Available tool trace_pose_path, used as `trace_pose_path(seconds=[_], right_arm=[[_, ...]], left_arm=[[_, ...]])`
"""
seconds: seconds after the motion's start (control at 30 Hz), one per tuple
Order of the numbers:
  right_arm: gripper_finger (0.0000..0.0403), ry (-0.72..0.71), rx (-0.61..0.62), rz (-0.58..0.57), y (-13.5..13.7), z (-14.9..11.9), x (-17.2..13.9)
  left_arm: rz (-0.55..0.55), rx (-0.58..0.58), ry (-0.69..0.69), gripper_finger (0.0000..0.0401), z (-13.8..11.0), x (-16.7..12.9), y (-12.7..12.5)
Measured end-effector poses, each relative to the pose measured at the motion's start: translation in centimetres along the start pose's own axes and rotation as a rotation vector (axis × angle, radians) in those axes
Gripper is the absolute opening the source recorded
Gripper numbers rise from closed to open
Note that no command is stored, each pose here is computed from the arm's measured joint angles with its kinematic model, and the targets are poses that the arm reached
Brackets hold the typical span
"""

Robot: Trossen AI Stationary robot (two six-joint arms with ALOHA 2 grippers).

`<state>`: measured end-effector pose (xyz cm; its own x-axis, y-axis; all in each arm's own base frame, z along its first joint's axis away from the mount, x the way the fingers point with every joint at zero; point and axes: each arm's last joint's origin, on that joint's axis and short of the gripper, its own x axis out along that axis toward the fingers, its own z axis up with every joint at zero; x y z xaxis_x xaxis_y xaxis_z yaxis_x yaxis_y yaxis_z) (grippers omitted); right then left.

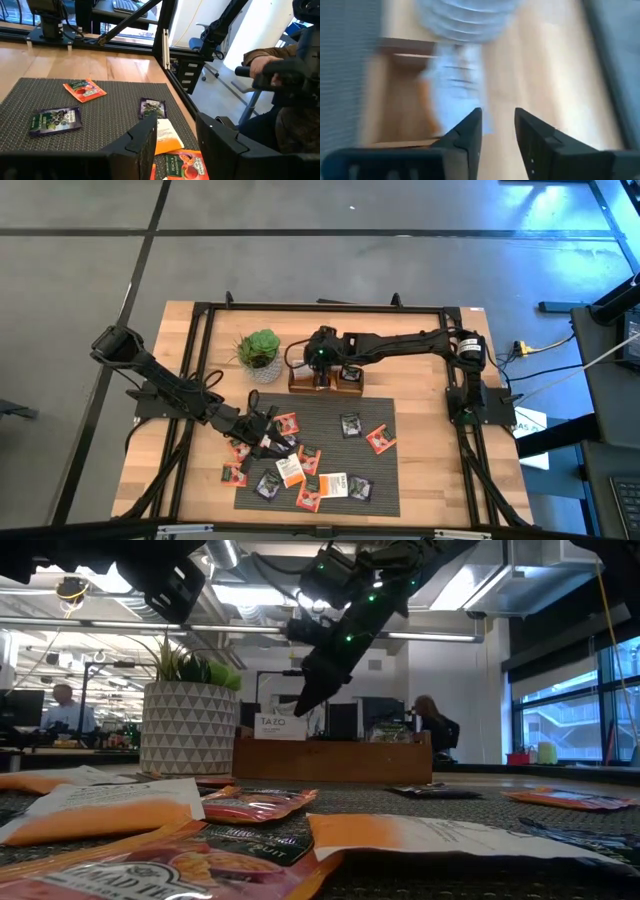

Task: Pick & Place Tea
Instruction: Adjust the orange tea bag in the middle section of the wooden organizer

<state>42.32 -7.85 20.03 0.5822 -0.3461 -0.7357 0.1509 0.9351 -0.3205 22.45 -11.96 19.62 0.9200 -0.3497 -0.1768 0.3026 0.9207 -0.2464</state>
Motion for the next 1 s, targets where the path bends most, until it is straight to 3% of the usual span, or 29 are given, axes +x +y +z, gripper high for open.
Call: trace_pose_path(seconds=[0.1,0.23,0.4,0.6,0.83,1.0], right_arm=[[0.0131,0.018,0.0,-0.087,-0.3,0.0,-0.1],[0.0132,0.008,-0.003,-0.081,-0.1,0.2,-0.6],[0.0132,0.003,-0.049,0.086,2.0,0.7,-3.1],[0.0132,0.142,-0.089,0.257,5.5,-0.4,-6.0],[0.0133,0.156,-0.156,0.312,9.5,-0.6,-7.1],[0.0133,0.145,-0.16,0.289,10.3,-0.7,-6.2]], left_arm=[[0.0,-0.013,0.0,0.0133,0.0,0.0,0.0],[0.0,-0.024,0.0,0.0132,0.0,0.0,0.0],[0.001,-0.028,0.003,0.0134,0.0,0.0,0.0],[0.005,-0.045,0.026,0.0131,-0.3,0.0,-0.1],[0.0,-0.037,0.033,0.013,-0.4,0.0,-0.2],[-0.006,-0.033,0.043,0.013,-0.5,-0.1,-0.3]])
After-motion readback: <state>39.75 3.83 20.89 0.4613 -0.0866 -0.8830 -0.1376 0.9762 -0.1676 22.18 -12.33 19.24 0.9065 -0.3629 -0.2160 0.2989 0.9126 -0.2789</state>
